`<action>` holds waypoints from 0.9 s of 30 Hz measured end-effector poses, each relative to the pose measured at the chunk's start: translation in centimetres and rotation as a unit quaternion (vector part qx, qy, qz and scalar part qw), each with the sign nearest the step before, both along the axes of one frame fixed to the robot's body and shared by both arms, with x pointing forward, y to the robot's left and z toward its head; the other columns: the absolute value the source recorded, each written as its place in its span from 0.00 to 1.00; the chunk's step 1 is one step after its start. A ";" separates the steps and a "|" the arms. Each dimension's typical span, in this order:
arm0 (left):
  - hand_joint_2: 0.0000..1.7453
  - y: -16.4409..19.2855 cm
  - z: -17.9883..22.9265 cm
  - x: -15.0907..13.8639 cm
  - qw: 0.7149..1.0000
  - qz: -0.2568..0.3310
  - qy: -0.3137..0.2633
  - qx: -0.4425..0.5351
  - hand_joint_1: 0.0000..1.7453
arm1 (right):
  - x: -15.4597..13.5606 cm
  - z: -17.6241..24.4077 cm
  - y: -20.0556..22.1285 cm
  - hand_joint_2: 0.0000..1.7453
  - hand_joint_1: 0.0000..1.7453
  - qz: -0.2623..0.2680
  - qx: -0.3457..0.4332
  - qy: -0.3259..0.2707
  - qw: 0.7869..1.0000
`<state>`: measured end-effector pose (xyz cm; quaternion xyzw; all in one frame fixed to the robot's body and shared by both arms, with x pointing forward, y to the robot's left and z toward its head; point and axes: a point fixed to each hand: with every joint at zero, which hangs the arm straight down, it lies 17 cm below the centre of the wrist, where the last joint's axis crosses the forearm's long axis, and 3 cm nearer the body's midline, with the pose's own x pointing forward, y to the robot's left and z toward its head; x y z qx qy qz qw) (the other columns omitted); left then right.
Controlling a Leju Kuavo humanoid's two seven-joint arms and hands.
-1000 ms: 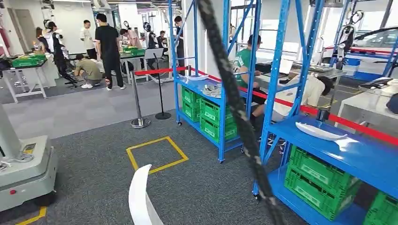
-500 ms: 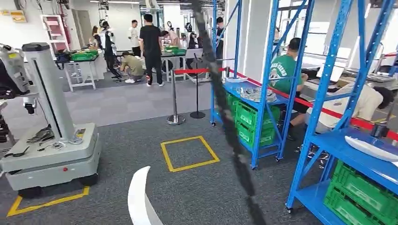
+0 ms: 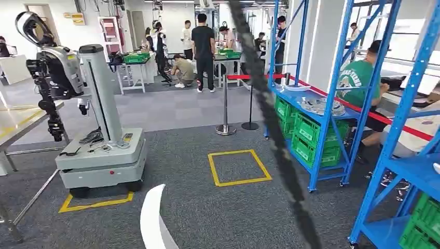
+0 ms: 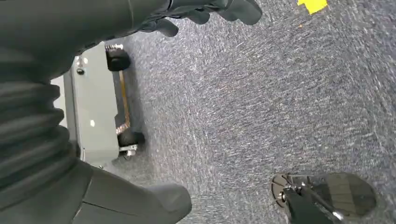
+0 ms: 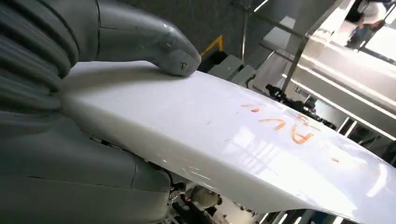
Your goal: Take the parts from the cabinet and place them on the table.
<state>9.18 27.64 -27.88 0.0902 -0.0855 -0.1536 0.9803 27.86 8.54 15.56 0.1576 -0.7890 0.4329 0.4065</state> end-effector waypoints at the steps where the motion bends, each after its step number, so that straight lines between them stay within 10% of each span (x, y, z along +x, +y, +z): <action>1: 1.00 0.0 0.0 -0.2 1.000 0.001 0.002 0.000 0.00 | 0.0 0.0 0.1 1.00 1.00 0.002 -0.001 0.000 1.000; 27: 1.00 -0.1 -0.1 -0.4 1.000 0.004 0.001 -0.006 0.00 | 0.1 0.0 0.0 1.00 1.00 0.003 0.003 0.002 1.000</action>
